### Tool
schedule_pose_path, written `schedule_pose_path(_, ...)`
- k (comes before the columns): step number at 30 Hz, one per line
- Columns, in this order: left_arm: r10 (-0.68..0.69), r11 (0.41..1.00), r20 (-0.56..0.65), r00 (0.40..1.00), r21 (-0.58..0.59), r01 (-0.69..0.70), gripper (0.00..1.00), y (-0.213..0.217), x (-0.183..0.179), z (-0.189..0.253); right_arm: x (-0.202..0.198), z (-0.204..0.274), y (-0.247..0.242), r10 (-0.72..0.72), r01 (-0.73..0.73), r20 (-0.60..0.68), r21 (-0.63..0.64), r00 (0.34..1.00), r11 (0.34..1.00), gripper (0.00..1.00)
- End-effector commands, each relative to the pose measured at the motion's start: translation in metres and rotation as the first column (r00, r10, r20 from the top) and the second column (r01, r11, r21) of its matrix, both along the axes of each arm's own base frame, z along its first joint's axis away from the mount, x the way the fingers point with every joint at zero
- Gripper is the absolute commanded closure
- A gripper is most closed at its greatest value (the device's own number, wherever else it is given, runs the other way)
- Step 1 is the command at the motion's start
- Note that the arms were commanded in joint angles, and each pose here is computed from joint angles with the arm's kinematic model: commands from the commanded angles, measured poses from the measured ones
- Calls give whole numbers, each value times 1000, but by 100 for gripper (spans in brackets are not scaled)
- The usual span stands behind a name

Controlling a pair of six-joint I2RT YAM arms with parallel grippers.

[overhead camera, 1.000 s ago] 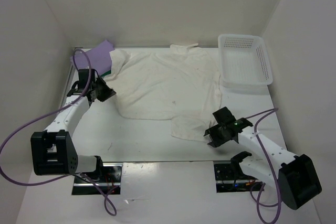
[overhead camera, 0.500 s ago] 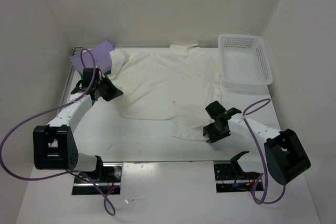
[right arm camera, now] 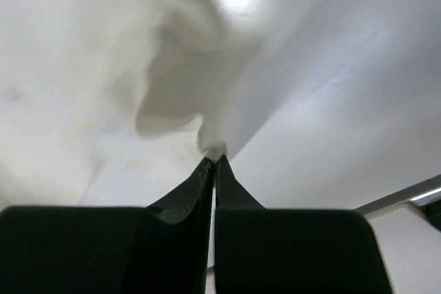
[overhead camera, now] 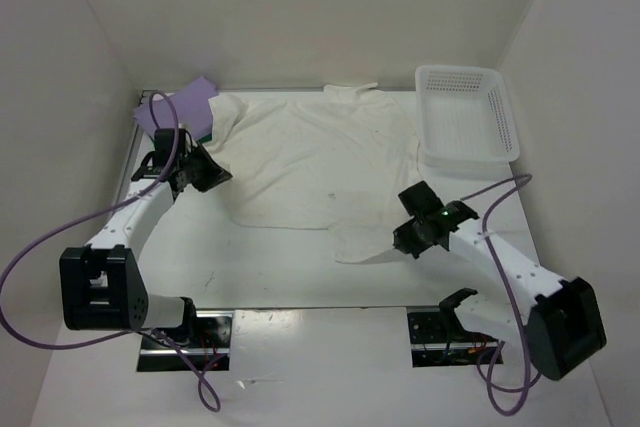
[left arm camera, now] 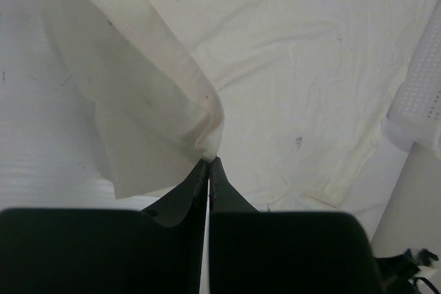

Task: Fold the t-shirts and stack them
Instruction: Flatten out the tshirt

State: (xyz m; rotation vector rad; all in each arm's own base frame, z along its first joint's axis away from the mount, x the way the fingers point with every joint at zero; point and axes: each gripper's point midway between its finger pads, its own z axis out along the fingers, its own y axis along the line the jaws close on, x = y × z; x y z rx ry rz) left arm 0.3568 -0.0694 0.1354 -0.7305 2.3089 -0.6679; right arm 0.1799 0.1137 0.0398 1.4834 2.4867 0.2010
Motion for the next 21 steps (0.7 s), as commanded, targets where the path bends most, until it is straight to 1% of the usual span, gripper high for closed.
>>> schedule_pose_path(1, 0, 999, 107, 994, 53, -5, 98, 9, 6, 40, 29, 75, -7, 82, -72, 246, -49, 966, 996, 100)
schedule_pose_path(2, 2, 997, 131, 991, 74, -12, 98, 12, 8, 52, 43, 109, -3, 134, -121, 335, -58, 933, 991, 100)
schedule_pose_path(3, 26, 994, 142, 989, 102, -41, 98, 22, 9, 59, 46, 127, -4, 161, -142, 364, -79, 918, 987, 100)
schedule_pose_path(4, 45, 991, 164, 985, 120, -65, 98, 30, 5, 72, 56, 145, -9, 179, -138, 403, -130, 897, 982, 100)
schedule_pose_path(5, 55, 988, 194, 979, 134, -82, 98, 35, 5, 85, 71, 190, -6, 204, -152, 495, -143, 845, 978, 100)
schedule_pose_path(6, 68, 986, 224, 972, 133, -100, 97, 40, 5, 99, 77, 211, -12, 270, -184, 518, -212, 811, 960, 100)
schedule_pose_path(7, 84, 983, 272, 959, 134, -124, 97, 51, 6, 126, 85, 235, -15, 288, -181, 557, -241, 779, 954, 100)
schedule_pose_path(8, 93, 982, 303, 948, 128, -138, 97, 56, 5, 144, 96, 287, -14, 288, -163, 645, -248, 708, 955, 100)
schedule_pose_path(9, 100, 982, 331, 938, 122, -147, 95, 60, 5, 163, 100, 315, -16, 335, -170, 679, -299, 654, 939, 100)
schedule_pose_path(10, 80, 986, 312, 947, 114, -121, 95, 58, 7, 169, 104, 344, -15, 353, -168, 718, -319, 600, 933, 100)
schedule_pose_path(11, 75, 986, 397, 915, 110, -128, 95, 60, 10, 213, 108, 396, -14, 357, -150, 777, -329, 518, 932, 100)
schedule_pose_path(12, 72, 988, 434, 898, 92, -124, 95, 57, 8, 235, 109, 417, -16, 405, -155, 777, -380, 482, 912, 100)
schedule_pose_path(13, 78, 989, 452, 889, 77, -126, 95, 59, 9, 249, 108, 437, -19, 417, -140, 786, -399, 457, 906, 100)
schedule_pose_path(14, 68, 992, 486, 871, 61, -111, 95, 56, 5, 269, 92, 484, -28, 402, -105, 835, -393, 375, 914, 100)
schedule_pose_path(15, 69, 991, 549, 833, 55, -118, 95, 55, 2, 306, 94, 498, -28, 413, -98, 840, -406, 352, 909, 100)
schedule_pose_path(16, 68, 991, 557, 828, 56, -119, 95, 55, 0, 316, 85, 517, -33, 422, -79, 853, -419, 307, 905, 100)
schedule_pose_path(17, 71, 993, 581, 811, 39, -115, 95, 52, -4, 330, 66, 554, -44, 393, -36, 894, -394, 214, 918, 100)
schedule_pose_path(18, 89, 992, 598, 797, 22, -128, 95, 54, -6, 341, 55, 568, -49, 386, -17, 906, -389, 172, 921, 100)
schedule_pose_path(19, 82, 991, 643, 761, 26, -129, 95, 53, -13, 364, 46, 581, -56, 373, 9, 917, -378, 140, 926, 100)
schedule_pose_path(21, 89, 993, 681, 727, 0, -121, 95, 49, -22, 388, 29, 612, -63, 345, 44, 938, -346, 31, 937, 100)
